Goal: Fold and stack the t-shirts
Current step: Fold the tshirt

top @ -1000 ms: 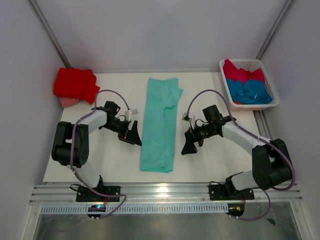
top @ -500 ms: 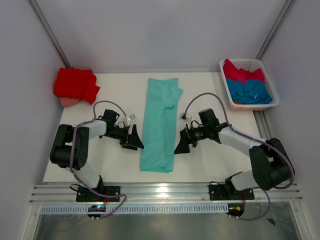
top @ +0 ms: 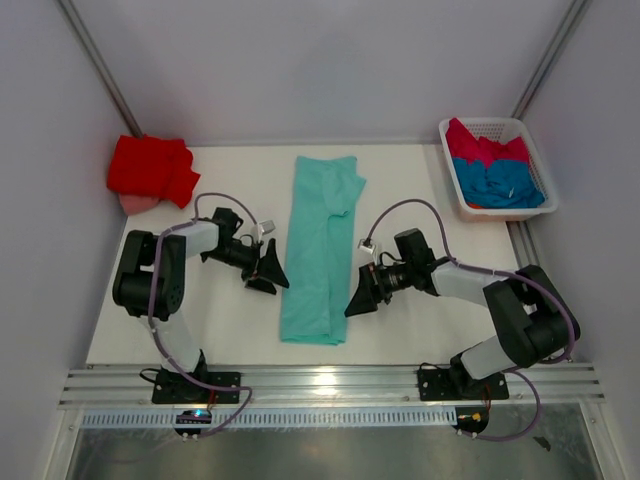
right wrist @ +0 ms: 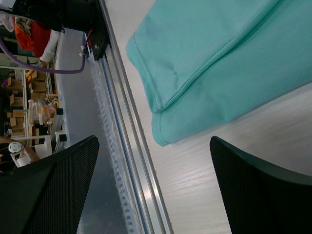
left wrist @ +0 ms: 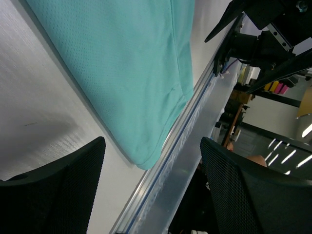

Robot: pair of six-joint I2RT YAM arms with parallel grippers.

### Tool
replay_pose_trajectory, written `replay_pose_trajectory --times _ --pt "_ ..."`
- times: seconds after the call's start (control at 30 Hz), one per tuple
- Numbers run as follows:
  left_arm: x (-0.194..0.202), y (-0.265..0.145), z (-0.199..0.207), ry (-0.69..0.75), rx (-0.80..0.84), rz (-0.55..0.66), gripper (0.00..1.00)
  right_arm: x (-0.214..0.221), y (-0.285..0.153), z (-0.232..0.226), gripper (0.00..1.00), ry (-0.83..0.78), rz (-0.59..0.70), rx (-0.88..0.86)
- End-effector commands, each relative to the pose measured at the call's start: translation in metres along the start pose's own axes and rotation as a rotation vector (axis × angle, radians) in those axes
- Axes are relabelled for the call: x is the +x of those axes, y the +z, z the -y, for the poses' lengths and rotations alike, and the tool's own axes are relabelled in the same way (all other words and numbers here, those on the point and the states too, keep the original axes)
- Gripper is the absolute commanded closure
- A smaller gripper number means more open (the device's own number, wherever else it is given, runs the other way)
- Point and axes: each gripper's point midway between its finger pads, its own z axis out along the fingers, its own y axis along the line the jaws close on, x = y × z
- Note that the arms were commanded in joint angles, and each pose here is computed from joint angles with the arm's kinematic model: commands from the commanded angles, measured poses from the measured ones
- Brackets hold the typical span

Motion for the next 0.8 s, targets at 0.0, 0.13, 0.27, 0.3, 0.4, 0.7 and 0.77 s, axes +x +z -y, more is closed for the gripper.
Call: replay_pose_trajectory --times 0.0,0.13,0.27,0.3,0.4,0.7,0.77 --pt "0.014 0.001 0.009 -0.058 0.066 -0.042 0.19 -0.005 0.003 -0.009 0.01 -0.022 0.013 -0.052" --pt "0.021 0.000 0.014 -0.077 0.096 -0.051 0.20 0.003 0.005 -0.006 0.01 -0.002 -0.009 -0.054" --pt "0.022 0.000 0.018 -0.066 0.114 -0.043 0.21 0.009 0.012 -0.008 0.01 -0.041 -0.037 -0.050" --pt "0.022 0.000 0.019 -0.059 0.120 -0.040 0.21 0.010 0.014 -0.009 0.01 -0.057 -0.044 -0.044" --pt "0.017 -0.003 0.023 -0.008 0.126 -0.025 0.22 -0.005 0.012 -0.009 0.01 -0.127 -0.026 0.002" --pt "-0.027 -0.029 0.031 0.388 -0.152 0.092 0.21 -0.047 -0.011 -0.003 0.01 -0.328 0.010 0.226" --pt "-0.030 -0.039 0.036 0.495 -0.231 0.081 0.21 -0.060 -0.023 -0.004 0.01 -0.367 0.000 0.306"
